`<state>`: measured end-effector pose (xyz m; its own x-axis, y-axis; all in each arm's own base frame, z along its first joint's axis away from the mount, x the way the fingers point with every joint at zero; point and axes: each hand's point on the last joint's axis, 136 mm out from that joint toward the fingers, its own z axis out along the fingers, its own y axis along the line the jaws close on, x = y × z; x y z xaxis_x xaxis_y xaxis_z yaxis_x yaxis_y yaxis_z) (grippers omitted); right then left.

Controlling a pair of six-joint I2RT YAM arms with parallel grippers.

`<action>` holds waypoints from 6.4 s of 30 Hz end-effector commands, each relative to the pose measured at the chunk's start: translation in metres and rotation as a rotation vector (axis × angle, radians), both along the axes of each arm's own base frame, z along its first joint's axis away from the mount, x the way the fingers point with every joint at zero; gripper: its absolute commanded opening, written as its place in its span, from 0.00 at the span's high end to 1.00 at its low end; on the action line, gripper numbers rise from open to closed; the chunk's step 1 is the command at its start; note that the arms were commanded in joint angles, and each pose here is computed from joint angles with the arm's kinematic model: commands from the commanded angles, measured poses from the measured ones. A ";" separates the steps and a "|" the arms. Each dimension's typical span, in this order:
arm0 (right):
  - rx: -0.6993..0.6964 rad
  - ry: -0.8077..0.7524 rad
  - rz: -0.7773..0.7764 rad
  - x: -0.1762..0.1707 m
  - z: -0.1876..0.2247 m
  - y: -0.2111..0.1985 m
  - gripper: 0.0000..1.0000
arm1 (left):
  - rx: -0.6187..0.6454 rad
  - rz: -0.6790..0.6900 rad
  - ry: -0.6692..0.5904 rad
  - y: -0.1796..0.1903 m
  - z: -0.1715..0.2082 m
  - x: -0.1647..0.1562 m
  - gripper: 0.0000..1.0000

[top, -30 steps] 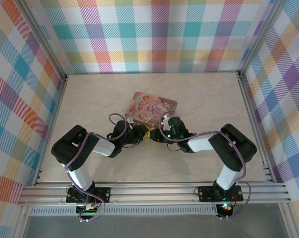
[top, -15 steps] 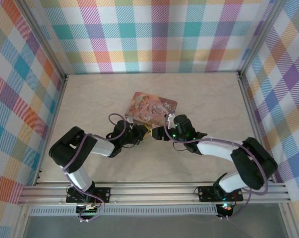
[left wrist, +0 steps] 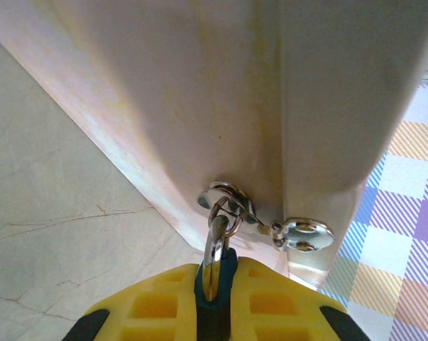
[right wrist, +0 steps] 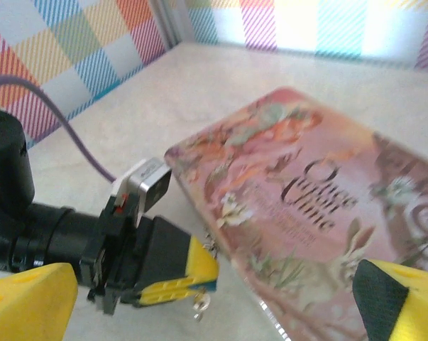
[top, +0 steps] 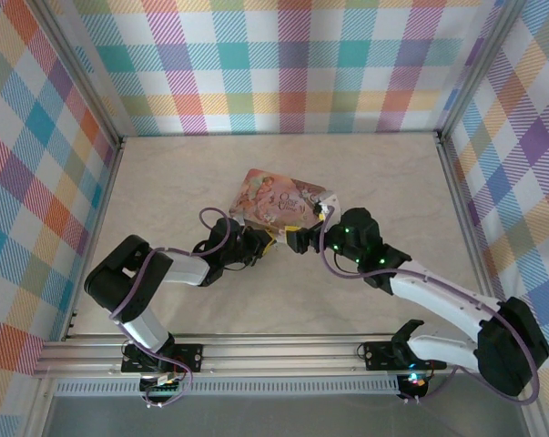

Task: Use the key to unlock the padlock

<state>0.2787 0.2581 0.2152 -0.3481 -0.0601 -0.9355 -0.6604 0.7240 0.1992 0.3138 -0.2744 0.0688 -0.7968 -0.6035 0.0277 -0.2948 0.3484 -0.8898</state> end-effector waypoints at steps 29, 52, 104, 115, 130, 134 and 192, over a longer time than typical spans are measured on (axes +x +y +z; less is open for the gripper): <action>-0.607 -0.507 0.369 -0.025 -0.097 0.066 0.07 | -0.006 -0.005 0.129 -0.010 0.003 -0.006 1.00; -0.638 -0.477 0.230 0.005 -0.127 0.068 0.59 | 0.004 -0.015 0.139 -0.013 0.002 -0.007 1.00; -0.185 -0.065 -0.051 0.013 -0.129 0.064 1.00 | 0.006 -0.020 0.148 -0.013 -0.001 -0.010 1.00; -0.056 -0.003 -0.046 0.018 -0.122 0.046 1.00 | 0.017 -0.015 0.146 -0.010 0.004 -0.016 1.00; -0.066 0.040 -0.034 0.017 -0.129 0.037 1.00 | 0.042 -0.016 0.135 -0.009 0.001 -0.014 0.82; -0.065 0.069 -0.050 0.017 -0.134 0.034 1.00 | 0.075 -0.021 0.125 -0.006 0.001 -0.014 0.67; 0.198 0.622 -0.112 0.006 -0.174 0.031 0.88 | 0.431 -0.269 0.000 0.097 -0.005 0.109 0.36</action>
<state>0.2829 0.2993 0.0508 -0.8027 0.1625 -0.5738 -0.3469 0.6554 0.6709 0.4430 -0.1783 0.0845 -0.9096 -0.3556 -0.2150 -0.1162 0.7145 -0.6899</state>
